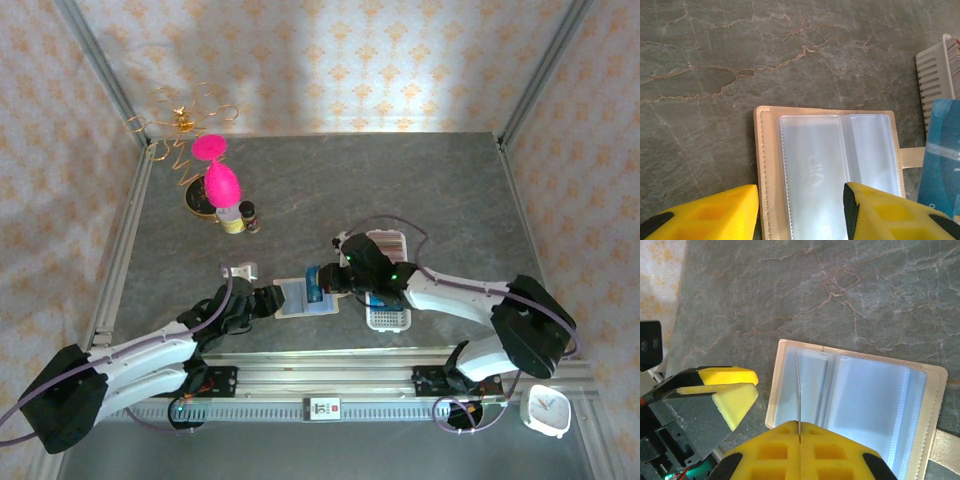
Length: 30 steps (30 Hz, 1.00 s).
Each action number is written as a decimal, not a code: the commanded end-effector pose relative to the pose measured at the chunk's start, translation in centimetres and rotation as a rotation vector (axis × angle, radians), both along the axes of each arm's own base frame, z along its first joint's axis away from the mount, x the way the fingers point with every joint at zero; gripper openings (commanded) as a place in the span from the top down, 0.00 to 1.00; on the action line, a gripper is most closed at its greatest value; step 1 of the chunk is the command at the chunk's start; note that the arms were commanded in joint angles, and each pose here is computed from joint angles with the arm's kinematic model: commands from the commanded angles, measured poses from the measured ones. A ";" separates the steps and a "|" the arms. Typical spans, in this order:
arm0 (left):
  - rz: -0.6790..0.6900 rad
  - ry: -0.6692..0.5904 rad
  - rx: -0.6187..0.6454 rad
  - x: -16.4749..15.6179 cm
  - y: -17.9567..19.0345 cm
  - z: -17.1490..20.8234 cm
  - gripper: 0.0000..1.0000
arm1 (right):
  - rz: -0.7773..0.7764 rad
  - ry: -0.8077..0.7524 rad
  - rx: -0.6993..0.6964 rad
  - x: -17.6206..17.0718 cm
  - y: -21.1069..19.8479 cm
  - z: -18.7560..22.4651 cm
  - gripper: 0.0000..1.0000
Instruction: Put the credit cards into the card holder
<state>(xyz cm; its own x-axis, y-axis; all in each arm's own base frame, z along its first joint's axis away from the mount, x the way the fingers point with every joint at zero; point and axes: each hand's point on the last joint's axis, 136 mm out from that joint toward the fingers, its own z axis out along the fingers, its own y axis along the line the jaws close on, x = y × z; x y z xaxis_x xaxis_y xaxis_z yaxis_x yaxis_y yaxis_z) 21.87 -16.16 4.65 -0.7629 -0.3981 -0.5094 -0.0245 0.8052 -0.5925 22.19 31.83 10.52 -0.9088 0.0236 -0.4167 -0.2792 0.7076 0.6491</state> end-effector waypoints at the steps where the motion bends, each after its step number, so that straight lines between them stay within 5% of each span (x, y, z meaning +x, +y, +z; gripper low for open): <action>1: -0.009 -0.015 0.005 0.5 -0.5 0.7 0.50 | -0.048 0.000 0.071 1.0 0.7 0.1 1.00; 30: -0.039 0.067 0.033 0.0 -1.0 -2.2 0.67 | -0.101 0.116 0.025 0.8 0.6 -5.2 1.00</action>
<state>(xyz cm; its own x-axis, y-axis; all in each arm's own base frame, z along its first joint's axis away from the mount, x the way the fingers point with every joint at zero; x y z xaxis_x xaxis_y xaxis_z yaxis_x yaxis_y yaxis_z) 21.67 -16.15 2.06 -0.8049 -0.3628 -0.4695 -0.0643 0.8400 -0.5388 22.95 32.50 5.54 -0.9424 0.1104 -0.3157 -0.1431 0.7202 0.6789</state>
